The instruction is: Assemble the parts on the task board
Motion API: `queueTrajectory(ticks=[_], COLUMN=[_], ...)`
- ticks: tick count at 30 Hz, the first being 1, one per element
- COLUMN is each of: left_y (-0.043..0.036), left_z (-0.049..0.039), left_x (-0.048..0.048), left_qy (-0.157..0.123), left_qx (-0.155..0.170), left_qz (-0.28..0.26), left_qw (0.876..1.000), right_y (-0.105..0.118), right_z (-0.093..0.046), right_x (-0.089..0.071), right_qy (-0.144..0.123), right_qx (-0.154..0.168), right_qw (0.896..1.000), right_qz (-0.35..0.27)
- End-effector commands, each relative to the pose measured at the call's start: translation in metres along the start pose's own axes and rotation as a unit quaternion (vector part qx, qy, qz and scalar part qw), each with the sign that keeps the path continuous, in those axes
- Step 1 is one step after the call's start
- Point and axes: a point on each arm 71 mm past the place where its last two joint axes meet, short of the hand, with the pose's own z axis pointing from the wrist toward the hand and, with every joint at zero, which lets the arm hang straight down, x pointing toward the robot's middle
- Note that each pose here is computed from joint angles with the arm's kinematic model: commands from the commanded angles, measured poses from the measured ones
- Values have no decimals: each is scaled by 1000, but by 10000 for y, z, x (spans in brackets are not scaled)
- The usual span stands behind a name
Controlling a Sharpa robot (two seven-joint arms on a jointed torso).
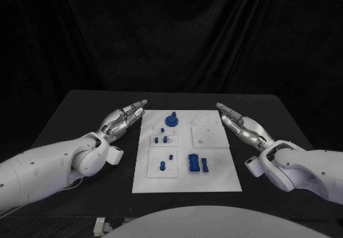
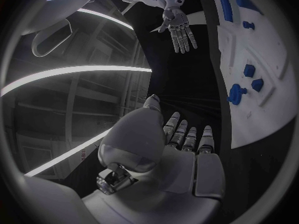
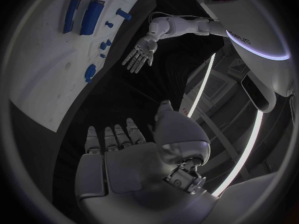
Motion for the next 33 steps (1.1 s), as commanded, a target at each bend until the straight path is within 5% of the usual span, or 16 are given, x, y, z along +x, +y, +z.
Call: queueTrajectory(ticks=[1, 11, 16, 22, 33], left_y=[-22, -200, -347, -500, -636], left_z=[21, 164, 249, 310, 341], left_x=[12, 79, 131, 185, 237], left_qy=[-9, -95, -164, -234, -294], left_qx=[3, 9, 7, -1, -14], left_qz=[1, 14, 19, 18, 14], left_qw=[1000, 995, 986, 972, 955], right_y=[22, 228, 409, 549, 611], right_z=[57, 567, 921, 1158, 1252], right_x=[-9, -3, 32, 77, 102], right_qy=[-11, -91, -146, -180, -193], right_qx=[1, 9, 23, 38, 46], right_qw=[1000, 993, 979, 964, 957], right_qz=[5, 77, 140, 190, 212])
